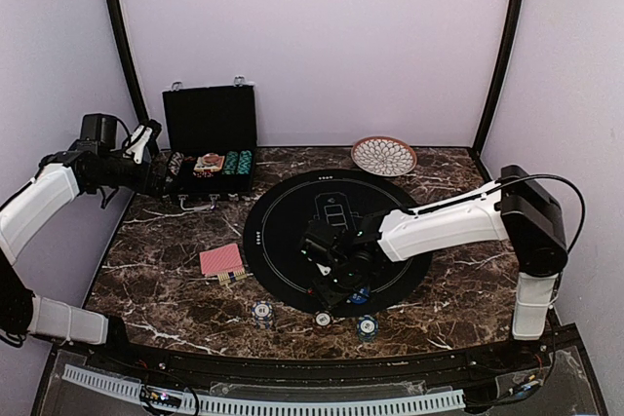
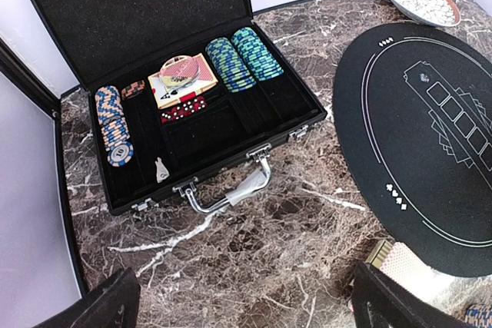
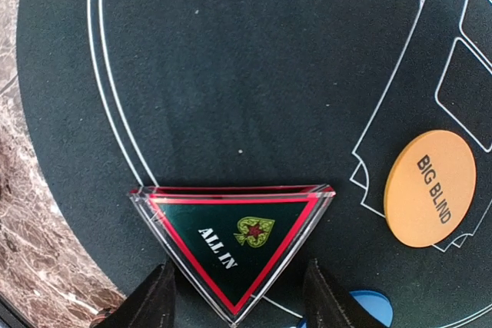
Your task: Distribute texas hold em gaming equipment
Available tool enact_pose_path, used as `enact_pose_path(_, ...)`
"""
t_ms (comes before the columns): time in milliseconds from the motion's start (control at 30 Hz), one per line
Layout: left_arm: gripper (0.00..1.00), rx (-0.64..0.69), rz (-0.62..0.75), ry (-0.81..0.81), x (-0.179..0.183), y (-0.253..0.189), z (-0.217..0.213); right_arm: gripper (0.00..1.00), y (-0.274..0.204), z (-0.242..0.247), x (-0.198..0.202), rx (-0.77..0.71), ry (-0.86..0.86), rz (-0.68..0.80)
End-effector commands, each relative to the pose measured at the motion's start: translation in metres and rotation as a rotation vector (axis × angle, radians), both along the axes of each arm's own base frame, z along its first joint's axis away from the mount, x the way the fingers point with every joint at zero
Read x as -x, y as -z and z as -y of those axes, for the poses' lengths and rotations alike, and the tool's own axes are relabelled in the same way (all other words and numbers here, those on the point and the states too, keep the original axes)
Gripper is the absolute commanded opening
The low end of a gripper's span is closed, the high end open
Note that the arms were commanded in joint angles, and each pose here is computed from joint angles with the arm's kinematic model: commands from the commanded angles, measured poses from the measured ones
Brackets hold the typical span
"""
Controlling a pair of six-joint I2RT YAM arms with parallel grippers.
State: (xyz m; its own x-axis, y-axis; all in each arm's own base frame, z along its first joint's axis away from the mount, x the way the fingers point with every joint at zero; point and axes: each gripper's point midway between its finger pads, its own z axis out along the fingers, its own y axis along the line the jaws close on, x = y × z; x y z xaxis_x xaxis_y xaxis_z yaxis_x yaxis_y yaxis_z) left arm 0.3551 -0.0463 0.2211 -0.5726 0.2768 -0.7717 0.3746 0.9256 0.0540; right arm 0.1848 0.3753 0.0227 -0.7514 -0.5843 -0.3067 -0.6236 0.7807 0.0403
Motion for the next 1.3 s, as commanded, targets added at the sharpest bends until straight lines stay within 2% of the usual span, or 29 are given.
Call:
enact_pose_path(0, 0.99, 0.018, 0.038, 0.008, 0.002, -0.021, 0.002, 0.53, 0.014, 0.001, 0.003, 0.033, -0.011, -0.011)
enact_pose_path(533, 0.99, 0.036, 0.047, 0.028, 0.003, -0.028, 0.006, 0.34, 0.018, -0.032, -0.023, 0.027, -0.013, 0.059)
enact_pose_path(800, 0.99, 0.031, 0.044, 0.025, 0.004, -0.029, 0.005, 0.27, 0.014, -0.059, -0.059, -0.015, 0.004, 0.092)
enact_pose_path(1267, 0.99, 0.053, 0.020, 0.026, 0.010, -0.024, 0.008, 0.24, 0.007, -0.108, -0.147, -0.122, 0.047, 0.181)
